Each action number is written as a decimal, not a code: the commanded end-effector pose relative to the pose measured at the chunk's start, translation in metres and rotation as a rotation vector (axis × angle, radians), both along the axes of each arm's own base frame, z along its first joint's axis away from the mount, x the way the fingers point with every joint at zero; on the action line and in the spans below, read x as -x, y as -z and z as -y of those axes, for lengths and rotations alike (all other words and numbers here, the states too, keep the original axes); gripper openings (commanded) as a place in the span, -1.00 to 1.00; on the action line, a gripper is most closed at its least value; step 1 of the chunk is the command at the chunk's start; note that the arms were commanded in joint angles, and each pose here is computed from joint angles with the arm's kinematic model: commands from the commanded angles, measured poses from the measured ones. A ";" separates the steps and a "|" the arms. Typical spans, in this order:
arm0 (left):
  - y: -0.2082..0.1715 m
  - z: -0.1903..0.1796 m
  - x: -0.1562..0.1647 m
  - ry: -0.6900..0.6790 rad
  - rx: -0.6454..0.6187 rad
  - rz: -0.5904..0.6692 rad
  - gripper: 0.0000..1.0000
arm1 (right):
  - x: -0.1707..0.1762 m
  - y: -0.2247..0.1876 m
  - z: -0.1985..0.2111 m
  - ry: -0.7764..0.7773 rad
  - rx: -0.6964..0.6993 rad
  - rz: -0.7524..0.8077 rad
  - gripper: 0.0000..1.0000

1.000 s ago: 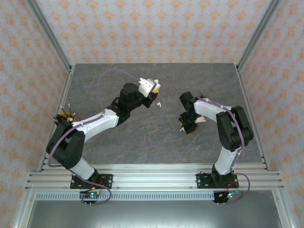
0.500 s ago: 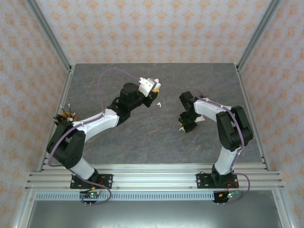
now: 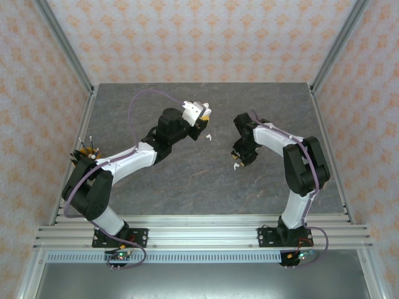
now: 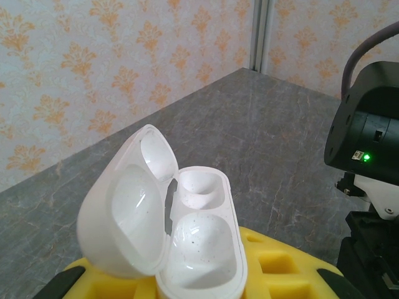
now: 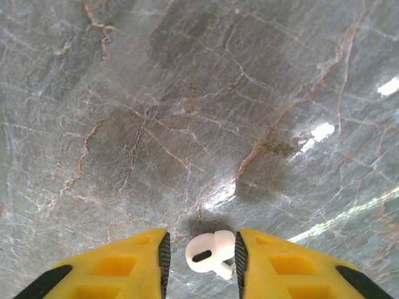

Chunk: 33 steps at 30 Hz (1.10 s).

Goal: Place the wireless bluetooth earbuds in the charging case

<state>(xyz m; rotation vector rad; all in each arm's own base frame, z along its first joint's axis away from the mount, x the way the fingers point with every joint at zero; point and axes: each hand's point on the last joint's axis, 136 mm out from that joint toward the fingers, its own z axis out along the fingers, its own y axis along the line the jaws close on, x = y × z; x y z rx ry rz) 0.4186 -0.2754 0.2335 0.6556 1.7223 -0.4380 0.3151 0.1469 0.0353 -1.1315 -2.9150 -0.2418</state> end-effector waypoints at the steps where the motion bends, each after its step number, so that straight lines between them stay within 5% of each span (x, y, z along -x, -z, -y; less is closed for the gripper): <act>1: -0.022 0.001 -0.005 -0.001 0.030 0.038 -1.00 | -0.002 -0.015 0.016 -0.126 0.079 0.039 -0.20; 7: -0.024 0.001 -0.006 -0.002 0.023 0.036 -1.00 | -0.009 -0.028 0.012 -0.315 0.082 0.073 0.16; 33: -0.026 0.001 -0.005 -0.001 0.027 0.041 -1.00 | 0.011 0.004 -0.012 -0.437 0.162 -0.058 0.09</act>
